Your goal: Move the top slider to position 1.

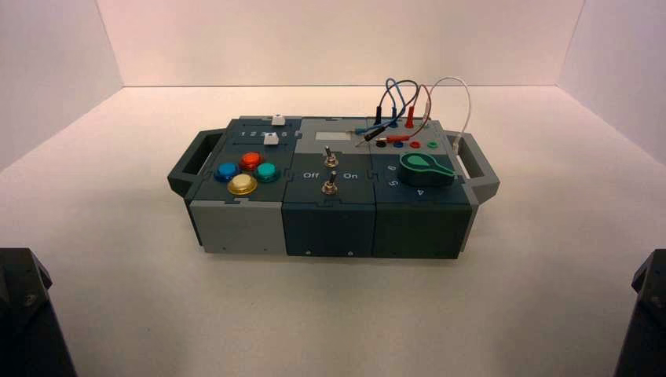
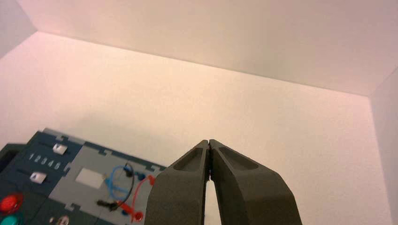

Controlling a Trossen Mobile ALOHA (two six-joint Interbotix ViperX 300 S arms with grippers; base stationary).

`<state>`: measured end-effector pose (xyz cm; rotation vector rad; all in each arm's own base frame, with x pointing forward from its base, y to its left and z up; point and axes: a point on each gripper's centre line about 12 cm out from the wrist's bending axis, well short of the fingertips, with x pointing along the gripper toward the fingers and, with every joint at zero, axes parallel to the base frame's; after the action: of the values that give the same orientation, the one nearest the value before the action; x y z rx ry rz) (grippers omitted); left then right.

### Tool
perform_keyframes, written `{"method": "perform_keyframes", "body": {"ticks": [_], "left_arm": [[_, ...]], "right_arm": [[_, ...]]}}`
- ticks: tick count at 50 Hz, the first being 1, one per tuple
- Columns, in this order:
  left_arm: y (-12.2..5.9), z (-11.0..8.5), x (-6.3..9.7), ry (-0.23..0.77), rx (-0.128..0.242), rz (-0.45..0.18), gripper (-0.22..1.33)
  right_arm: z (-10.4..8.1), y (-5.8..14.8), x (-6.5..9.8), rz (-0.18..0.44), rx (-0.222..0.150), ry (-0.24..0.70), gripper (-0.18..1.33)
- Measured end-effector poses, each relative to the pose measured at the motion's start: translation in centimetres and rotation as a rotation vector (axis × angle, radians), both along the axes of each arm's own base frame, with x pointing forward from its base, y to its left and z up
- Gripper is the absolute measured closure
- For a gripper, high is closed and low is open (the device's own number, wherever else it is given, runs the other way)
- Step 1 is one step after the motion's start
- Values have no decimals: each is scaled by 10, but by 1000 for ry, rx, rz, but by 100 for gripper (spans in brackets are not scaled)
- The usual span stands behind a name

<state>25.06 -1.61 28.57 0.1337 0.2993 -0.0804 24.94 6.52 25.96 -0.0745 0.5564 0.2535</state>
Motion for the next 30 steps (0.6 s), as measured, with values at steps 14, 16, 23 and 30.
{"method": "perform_keyframes", "body": {"ticks": [14,16,23,30], "left_arm": [[-1,-6,-2,134,10,2,128],[-1,-7,-2,159,14,2,127],[-2,-16,-2,247,22,-2,128],[-6,-24,-1,300,29,-15,128]], "right_arm": [[-20,56,-5,203,-36,110,129],[-22,61,-6,219,-39,120,129],[-29,87,-6,299,-68,170,129],[-34,102,1,340,-100,209,129]]}}
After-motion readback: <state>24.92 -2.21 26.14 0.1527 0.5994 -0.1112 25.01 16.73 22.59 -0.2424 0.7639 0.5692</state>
